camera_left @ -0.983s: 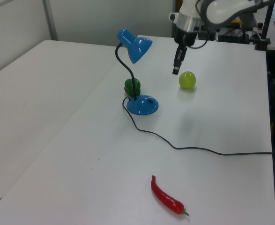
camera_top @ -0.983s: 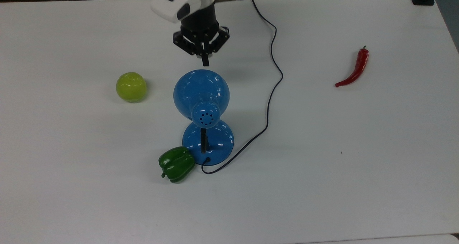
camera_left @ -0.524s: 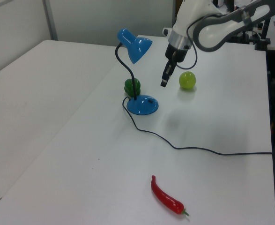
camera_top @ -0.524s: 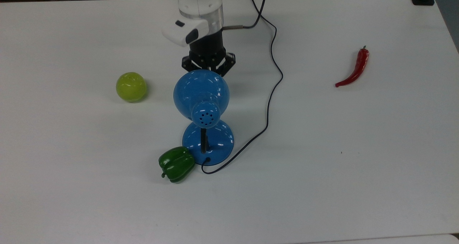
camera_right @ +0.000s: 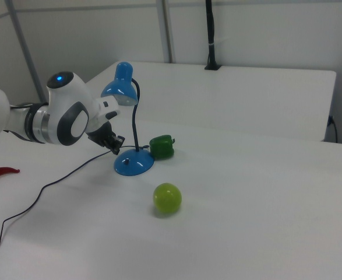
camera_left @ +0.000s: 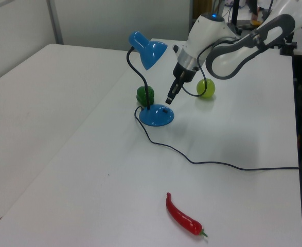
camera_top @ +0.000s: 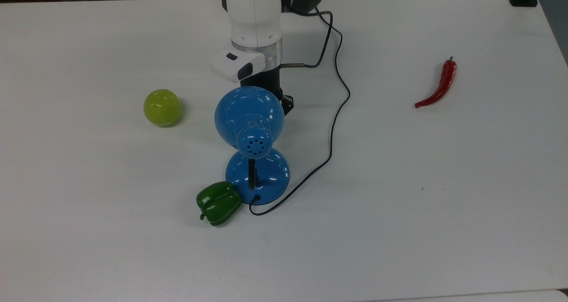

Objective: Turn on desk lamp
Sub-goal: 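Press down on the switch on the lamp base with the gripper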

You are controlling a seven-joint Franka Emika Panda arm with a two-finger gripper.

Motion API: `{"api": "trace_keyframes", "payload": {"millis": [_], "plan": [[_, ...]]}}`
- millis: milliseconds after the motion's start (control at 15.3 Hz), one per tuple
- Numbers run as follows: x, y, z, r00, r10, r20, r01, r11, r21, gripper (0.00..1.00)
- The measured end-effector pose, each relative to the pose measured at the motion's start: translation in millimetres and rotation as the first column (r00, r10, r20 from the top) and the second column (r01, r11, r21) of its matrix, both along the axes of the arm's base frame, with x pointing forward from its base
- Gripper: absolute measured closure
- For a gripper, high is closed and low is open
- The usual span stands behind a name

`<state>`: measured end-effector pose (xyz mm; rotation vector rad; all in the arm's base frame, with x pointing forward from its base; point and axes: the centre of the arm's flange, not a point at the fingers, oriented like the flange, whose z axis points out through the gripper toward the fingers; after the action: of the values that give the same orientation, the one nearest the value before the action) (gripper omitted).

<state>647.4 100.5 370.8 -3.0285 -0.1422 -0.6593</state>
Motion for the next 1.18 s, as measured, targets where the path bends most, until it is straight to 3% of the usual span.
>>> {"api": "trace_keyframes", "payload": {"millis": [1180], "plan": [[12,-2,-40,0.999,0.029,0.042,-0.028,0.999,-0.037,0.99]]}}
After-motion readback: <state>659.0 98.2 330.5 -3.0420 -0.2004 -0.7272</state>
